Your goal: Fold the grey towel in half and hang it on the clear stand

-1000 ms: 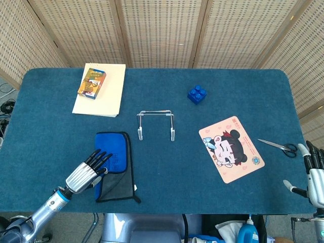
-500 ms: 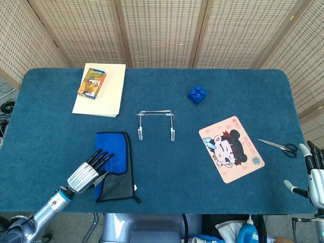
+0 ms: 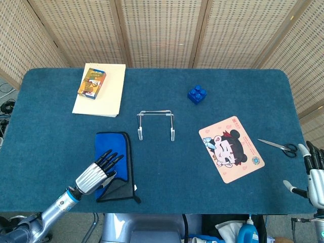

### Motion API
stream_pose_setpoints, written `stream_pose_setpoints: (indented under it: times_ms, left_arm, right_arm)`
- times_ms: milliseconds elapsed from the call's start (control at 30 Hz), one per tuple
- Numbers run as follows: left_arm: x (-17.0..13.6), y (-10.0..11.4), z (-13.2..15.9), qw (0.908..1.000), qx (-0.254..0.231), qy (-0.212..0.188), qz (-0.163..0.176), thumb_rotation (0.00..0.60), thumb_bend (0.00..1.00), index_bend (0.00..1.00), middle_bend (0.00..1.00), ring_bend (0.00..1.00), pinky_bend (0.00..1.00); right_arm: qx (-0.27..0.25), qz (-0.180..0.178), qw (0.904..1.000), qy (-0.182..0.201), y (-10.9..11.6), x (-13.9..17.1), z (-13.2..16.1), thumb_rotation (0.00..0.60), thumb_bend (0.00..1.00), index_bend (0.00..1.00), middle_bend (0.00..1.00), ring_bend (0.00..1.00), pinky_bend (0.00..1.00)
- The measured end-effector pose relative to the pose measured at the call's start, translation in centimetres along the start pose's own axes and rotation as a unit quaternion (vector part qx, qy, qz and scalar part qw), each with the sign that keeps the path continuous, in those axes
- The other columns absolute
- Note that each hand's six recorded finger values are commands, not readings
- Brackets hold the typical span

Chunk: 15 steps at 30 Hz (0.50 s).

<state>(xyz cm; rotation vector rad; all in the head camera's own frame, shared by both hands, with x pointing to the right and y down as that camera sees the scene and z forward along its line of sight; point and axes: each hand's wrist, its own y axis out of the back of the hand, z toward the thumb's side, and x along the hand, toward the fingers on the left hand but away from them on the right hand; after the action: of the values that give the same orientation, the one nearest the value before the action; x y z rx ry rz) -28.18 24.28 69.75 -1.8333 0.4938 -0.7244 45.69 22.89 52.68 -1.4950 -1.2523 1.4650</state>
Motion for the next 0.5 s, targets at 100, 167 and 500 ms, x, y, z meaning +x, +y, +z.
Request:
stream_pose_setpoints:
  times_ms: [100, 167, 500]
  left_arm:
    - [0.2, 0.2, 1.0, 0.9999, 0.001, -0.015, 0.004, 0.6, 0.41, 0.66, 0.0, 0.0, 0.0]
    - [0.4, 0.3, 1.6, 0.9997, 0.0, -0.022, 0.004, 0.6, 0.41, 0.66, 0.0, 0.0, 0.0]
    - [1.2, -0.2, 4.5, 0.9985, -0.012, -0.053, -0.006, 0.6, 0.41, 0.6, 0.0, 0.0, 0.0]
  right_arm:
    - [-0.001, -0.001, 1.0, -0.001, 0.1, 0.0, -0.1, 0.6, 0.0, 0.0, 0.0, 0.0, 0.0]
    - [-0.002, -0.001, 1.0, -0.001, 0.1, 0.0, -0.1, 0.6, 0.0, 0.0, 0.0, 0.0, 0.0]
    - [-0.002, 0.0, 1.0, -0.001, 0.1, 0.0, -0.1, 0.6, 0.0, 0.0, 0.0, 0.0, 0.0]
